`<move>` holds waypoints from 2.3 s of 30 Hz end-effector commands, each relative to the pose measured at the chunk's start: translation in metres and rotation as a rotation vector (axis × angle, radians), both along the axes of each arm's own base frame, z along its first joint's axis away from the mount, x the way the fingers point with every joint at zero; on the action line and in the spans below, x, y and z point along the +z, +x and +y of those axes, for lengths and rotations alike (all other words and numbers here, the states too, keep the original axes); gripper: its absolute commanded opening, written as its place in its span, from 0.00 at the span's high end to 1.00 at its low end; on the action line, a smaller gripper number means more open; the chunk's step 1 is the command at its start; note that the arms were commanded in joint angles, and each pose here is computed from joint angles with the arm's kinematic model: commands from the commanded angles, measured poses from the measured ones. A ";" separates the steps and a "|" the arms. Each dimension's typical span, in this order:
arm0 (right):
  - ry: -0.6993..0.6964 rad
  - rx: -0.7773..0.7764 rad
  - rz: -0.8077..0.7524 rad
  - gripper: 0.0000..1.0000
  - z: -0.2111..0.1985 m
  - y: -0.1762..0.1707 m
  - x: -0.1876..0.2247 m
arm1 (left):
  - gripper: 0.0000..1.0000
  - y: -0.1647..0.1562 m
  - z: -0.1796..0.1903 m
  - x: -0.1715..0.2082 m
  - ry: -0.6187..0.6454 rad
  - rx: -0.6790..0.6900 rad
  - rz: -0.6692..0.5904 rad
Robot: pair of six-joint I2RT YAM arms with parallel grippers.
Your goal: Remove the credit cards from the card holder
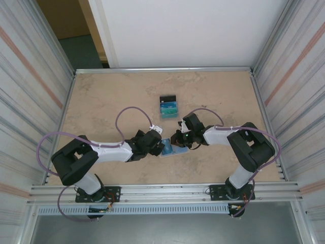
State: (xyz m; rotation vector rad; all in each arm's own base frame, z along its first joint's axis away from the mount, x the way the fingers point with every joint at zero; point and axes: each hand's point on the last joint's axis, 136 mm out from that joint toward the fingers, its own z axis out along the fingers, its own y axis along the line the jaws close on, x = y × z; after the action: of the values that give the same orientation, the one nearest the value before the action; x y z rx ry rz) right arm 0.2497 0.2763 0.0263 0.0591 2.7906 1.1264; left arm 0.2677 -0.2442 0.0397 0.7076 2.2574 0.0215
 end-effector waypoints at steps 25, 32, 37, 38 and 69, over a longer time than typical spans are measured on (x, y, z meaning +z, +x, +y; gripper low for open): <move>0.161 0.039 0.053 0.89 0.022 -0.007 -0.003 | 0.01 -0.003 0.003 -0.005 0.038 -0.002 0.016; 0.199 0.062 0.038 0.89 0.027 -0.009 0.003 | 0.01 -0.003 0.003 -0.005 0.036 -0.003 0.015; 0.202 0.078 0.031 0.89 0.029 -0.012 0.005 | 0.01 -0.003 0.002 -0.005 0.036 -0.003 0.014; 0.202 0.080 0.029 0.91 0.029 -0.013 0.005 | 0.01 -0.003 0.003 -0.005 0.038 -0.003 0.015; 0.040 -0.010 0.004 1.00 -0.015 -0.003 -0.005 | 0.01 0.003 0.017 -0.002 0.070 0.028 -0.009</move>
State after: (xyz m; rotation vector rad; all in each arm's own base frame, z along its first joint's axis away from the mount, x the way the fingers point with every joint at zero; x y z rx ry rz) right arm 0.2508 0.2713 0.0252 0.0816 2.7416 1.2305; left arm 0.2715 -0.2359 0.0415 0.6893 2.2519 0.0764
